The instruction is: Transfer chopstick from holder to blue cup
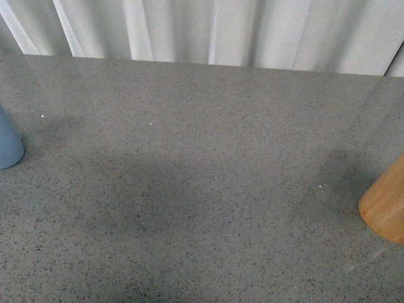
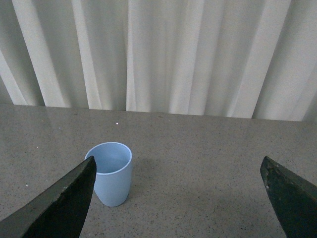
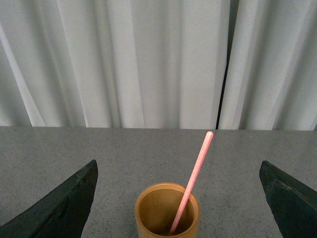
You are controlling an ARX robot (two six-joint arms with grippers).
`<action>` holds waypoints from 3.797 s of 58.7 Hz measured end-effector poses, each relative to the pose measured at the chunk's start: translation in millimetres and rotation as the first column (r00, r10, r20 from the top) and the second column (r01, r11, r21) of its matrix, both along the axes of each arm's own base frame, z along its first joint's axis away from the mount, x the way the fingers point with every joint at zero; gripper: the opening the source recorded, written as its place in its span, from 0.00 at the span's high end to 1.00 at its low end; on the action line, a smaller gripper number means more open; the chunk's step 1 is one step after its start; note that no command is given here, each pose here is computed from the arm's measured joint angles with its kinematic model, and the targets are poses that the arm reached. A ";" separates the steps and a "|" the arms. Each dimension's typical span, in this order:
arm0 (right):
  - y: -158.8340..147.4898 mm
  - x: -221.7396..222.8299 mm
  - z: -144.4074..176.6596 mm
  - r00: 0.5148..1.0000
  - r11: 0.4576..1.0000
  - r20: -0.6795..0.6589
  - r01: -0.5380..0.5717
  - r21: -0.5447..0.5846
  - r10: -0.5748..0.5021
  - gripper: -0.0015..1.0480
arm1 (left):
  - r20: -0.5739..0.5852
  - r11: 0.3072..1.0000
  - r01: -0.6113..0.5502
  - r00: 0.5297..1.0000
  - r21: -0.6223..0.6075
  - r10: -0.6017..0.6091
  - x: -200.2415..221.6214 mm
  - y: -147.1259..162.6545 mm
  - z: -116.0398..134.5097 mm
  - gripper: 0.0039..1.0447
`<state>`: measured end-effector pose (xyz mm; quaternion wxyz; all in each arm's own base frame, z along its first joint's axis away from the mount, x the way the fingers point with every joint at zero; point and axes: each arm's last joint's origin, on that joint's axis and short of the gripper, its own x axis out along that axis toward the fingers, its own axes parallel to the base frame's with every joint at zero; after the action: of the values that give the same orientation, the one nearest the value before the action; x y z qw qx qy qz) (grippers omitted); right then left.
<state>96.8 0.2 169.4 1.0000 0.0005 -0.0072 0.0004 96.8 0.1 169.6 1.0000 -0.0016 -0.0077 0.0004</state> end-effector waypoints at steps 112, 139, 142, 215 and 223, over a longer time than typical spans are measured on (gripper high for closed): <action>0.0 0.0 0.0 1.000 1.000 0.000 0.000 0.000 0.000 0.10 | -0.683 0.985 -0.161 0.726 -0.065 0.074 118.7 34.0 52.3 0.06; 0.0 0.0 0.0 1.000 1.000 0.000 0.000 0.000 0.000 0.10 | -0.804 0.992 -0.081 0.581 0.102 0.130 195.4 63.8 62.8 0.06; 0.0 0.0 0.0 1.000 1.000 0.000 0.000 0.000 0.000 0.10 | -0.808 0.989 -0.087 0.570 0.117 0.146 200.2 65.1 58.1 0.06; 0.0 0.0 0.0 1.000 1.000 0.000 0.000 0.000 0.000 0.10 | -0.850 0.950 -0.172 0.427 0.260 0.310 275.7 87.4 -15.3 0.06; 0.0 0.0 0.0 1.000 1.000 0.000 0.000 0.000 0.000 0.10 | -0.854 0.948 -0.190 0.414 0.256 0.314 277.0 85.5 -20.4 0.06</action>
<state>96.8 0.2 169.4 1.0000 0.0005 -0.0072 0.0004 373.8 85.6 149.2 0.8428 0.0597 0.5132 0.1509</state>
